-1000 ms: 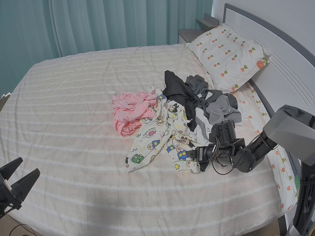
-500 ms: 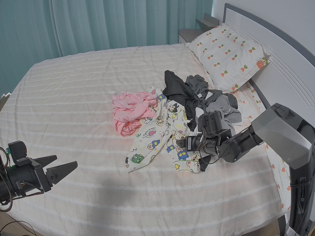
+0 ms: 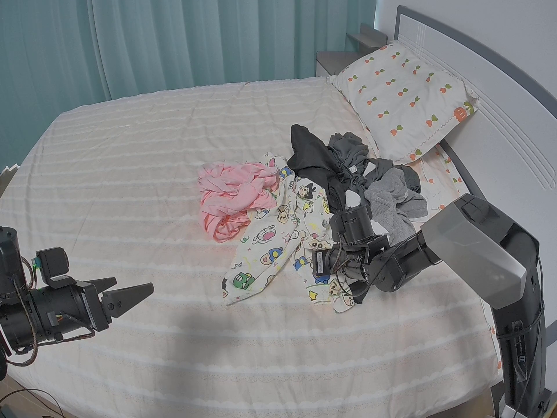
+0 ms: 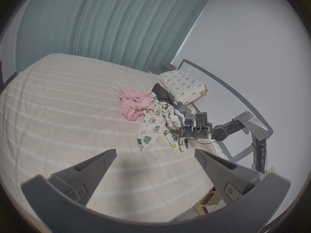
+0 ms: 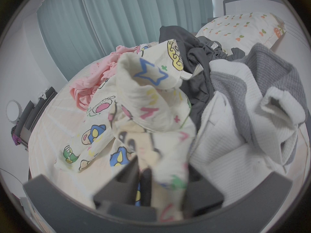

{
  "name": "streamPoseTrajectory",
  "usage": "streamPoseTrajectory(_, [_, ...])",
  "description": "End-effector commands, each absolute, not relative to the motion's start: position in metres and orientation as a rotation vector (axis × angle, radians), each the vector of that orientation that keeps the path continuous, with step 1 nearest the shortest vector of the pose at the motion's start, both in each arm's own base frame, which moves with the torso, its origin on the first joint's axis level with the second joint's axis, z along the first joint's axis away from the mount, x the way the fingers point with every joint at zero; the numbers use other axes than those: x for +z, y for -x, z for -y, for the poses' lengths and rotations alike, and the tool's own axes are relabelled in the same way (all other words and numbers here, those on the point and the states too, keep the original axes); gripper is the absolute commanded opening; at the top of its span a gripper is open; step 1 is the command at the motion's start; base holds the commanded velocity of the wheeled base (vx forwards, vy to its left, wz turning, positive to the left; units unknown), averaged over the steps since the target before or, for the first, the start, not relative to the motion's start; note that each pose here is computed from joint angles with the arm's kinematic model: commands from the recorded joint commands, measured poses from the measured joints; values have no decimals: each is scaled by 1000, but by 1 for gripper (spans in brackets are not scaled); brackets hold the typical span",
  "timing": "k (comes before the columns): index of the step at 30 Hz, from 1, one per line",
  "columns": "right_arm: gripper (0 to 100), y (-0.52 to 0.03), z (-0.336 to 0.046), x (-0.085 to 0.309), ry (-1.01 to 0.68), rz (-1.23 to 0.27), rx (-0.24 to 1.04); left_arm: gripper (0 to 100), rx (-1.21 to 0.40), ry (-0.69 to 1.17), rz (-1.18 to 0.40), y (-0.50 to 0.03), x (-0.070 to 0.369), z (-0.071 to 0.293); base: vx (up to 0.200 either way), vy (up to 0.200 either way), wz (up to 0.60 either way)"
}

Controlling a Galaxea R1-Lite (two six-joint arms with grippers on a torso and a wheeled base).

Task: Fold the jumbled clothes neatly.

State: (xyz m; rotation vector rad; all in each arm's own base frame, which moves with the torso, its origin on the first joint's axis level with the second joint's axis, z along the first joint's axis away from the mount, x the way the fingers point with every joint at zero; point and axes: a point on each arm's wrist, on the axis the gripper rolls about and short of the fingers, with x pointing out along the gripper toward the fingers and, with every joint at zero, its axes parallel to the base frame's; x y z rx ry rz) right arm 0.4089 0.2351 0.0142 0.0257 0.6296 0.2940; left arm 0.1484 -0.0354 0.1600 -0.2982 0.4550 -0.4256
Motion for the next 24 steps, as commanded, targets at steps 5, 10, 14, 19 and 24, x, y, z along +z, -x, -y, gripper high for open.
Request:
streamPoseTrajectory(5, [0, -403, -230, 40, -263, -551, 425, 100, -483, 282, -508, -174, 147, 53, 0, 0, 0])
streamPoseTrajectory(10, [0, -387, -222, 53, -377, -558, 487, 100, -466, 253, -553, -194, 129, 70, 0, 0, 0])
streamPoseTrajectory(14, [0, -367, -215, 83, -511, -573, 575, 100, -483, 229, -581, -202, 118, 84, 0, 0, 0])
streamPoseTrajectory(19, [0, -346, -207, 120, -655, -584, 725, 100, -514, 212, -601, -205, 110, 96, 0, 0, 0])
streamPoseTrajectory(24, [0, -336, -202, 147, -748, -552, 799, 100, -509, 186, -608, -202, 106, 104, 0, 0, 0])
